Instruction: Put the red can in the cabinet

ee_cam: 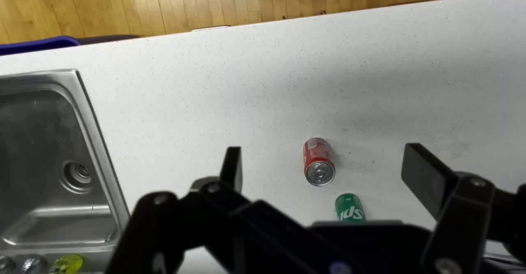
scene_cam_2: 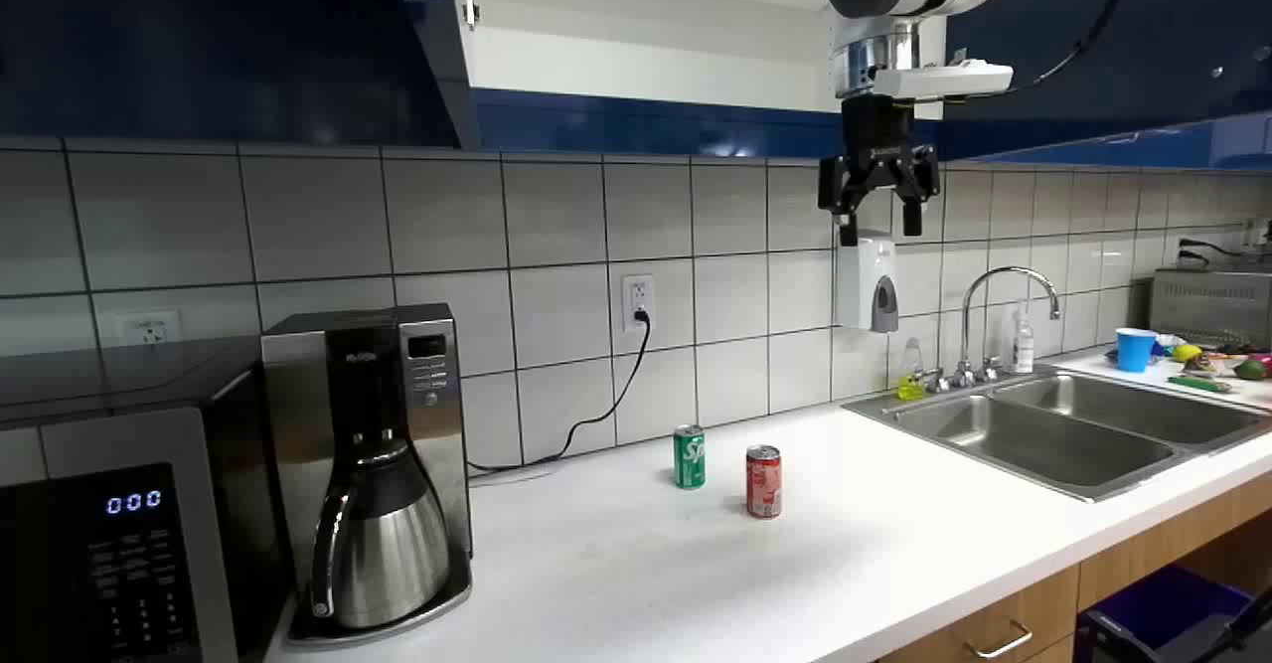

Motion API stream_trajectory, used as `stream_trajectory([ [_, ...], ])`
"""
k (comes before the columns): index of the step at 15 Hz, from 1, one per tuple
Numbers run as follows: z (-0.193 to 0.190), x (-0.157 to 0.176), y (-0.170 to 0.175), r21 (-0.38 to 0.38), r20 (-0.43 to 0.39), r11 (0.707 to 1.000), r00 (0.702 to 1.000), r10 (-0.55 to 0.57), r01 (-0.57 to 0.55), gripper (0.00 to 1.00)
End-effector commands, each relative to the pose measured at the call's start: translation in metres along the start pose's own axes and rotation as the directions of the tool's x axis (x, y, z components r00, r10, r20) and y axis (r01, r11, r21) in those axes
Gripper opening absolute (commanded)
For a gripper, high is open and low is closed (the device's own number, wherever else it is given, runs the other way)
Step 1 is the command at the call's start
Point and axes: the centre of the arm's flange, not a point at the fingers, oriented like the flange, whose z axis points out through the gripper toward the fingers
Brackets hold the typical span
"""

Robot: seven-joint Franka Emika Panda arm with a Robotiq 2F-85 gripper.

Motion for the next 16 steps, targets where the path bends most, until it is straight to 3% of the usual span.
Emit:
stream_trajectory([
  [1,0.000,0.000,0.000,0.000,0.000,1.000,1.000,0.000,0.000,1.00],
  [10,0.002,0.003,-0.001,-0.004,-0.012,1.000,1.000,-0.002,0.002,1.00],
  [16,0.022,0.031,-0.005,0.006,-0.023,1.000,1.000,-0.014,0.014,1.00],
])
